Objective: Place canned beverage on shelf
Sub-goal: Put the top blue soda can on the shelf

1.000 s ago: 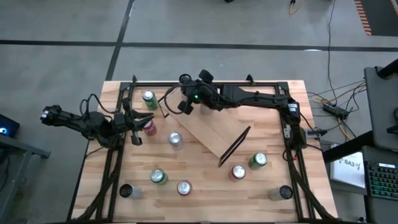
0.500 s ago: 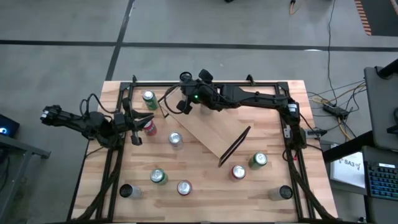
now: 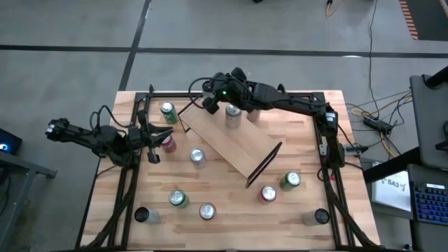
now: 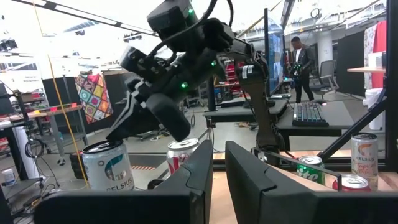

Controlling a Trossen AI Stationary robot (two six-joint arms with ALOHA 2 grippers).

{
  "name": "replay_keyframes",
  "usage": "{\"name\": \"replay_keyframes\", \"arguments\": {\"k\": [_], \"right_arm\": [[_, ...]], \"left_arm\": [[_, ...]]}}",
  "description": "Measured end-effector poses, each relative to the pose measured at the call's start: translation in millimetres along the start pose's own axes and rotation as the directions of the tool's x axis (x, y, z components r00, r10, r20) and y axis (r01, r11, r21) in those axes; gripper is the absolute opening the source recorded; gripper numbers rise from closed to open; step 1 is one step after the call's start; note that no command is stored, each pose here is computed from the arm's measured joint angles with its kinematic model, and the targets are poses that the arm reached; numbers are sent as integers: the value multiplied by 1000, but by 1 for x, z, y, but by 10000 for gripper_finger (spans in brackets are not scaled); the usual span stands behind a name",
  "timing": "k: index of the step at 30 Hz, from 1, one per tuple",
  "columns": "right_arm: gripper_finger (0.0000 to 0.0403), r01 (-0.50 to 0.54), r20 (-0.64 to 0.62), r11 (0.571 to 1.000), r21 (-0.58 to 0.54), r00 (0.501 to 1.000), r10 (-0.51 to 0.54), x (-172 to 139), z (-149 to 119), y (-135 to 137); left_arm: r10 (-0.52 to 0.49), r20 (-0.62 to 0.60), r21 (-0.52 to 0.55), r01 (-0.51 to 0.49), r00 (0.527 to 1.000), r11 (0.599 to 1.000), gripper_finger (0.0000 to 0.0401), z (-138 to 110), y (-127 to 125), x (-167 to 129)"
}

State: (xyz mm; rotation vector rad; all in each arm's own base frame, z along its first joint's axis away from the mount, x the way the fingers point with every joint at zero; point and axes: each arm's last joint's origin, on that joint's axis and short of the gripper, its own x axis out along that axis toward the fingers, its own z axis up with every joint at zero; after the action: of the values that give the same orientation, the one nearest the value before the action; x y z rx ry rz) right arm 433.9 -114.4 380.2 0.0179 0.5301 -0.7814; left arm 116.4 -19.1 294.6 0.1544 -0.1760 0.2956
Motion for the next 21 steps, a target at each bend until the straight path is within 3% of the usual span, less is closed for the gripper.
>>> {"name": "replay_keyframes", "arguments": {"k": [21], "right_arm": [[9,-34,22,999,-16,999,34,-19,3,10]], "left_arm": [[0,0,8,0,1000,1000,27,0,0,0]]}}
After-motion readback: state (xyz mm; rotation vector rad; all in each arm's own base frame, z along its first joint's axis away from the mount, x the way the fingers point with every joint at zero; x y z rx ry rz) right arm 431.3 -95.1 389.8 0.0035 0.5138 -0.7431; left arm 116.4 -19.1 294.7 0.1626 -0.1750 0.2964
